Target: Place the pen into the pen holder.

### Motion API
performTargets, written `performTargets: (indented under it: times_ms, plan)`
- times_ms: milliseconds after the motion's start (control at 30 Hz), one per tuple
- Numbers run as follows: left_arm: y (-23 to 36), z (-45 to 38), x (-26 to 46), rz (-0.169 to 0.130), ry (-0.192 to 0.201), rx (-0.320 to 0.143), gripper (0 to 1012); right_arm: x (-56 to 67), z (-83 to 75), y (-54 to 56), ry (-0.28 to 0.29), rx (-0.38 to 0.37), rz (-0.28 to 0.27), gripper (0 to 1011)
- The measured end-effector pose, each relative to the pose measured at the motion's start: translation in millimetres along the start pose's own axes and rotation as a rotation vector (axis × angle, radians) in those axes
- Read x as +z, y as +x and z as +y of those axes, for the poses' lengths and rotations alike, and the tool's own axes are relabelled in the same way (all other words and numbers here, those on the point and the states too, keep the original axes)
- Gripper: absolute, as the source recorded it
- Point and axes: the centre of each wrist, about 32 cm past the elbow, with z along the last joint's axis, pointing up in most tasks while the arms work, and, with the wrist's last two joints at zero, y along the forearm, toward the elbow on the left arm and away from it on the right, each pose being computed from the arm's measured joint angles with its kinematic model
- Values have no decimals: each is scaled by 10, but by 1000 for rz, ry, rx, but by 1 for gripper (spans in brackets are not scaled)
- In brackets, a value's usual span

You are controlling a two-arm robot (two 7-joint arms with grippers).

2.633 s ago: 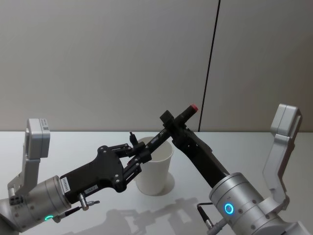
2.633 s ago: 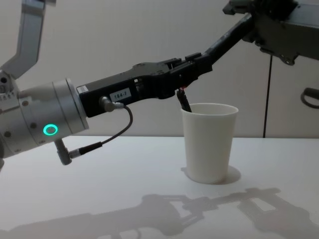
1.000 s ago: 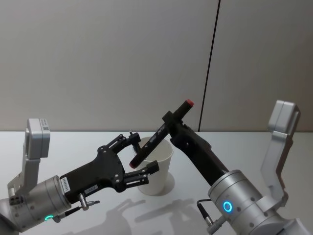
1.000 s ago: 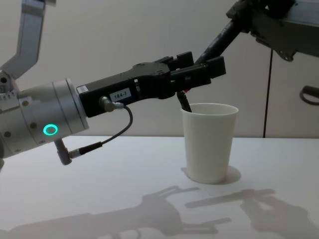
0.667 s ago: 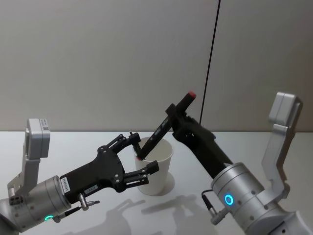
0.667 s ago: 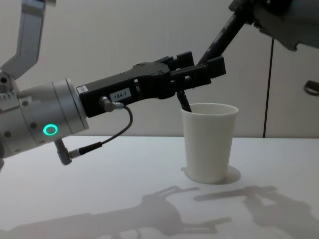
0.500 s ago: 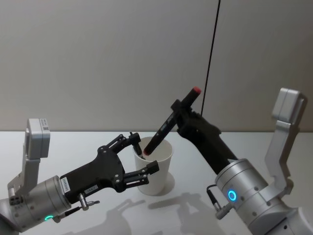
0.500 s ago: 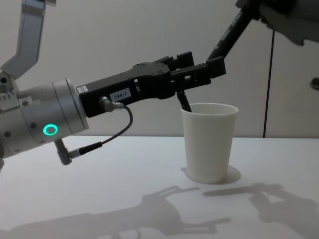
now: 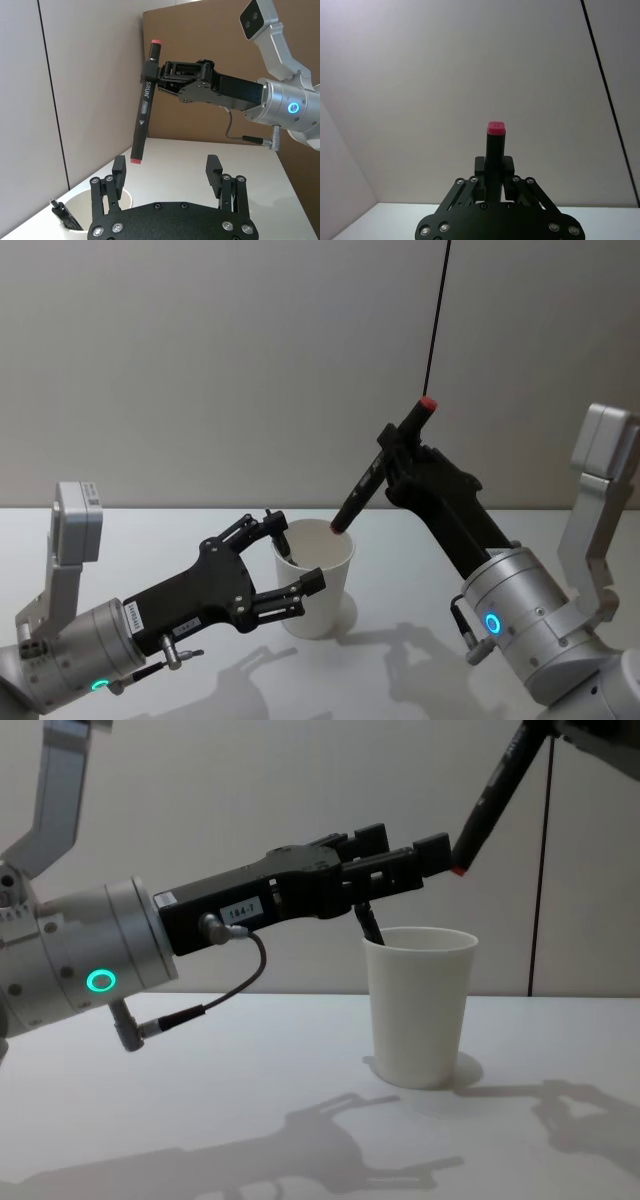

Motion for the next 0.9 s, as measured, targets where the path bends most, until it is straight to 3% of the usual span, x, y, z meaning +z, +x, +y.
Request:
performTargets:
  times_ms: [467, 900]
  plan:
    - [0, 0, 0, 0, 0, 0, 1002, -19, 69, 103, 12, 12, -122, 196]
    - [0, 0, 0, 0, 0, 0, 1002, -147, 187, 130, 2, 66, -220, 196]
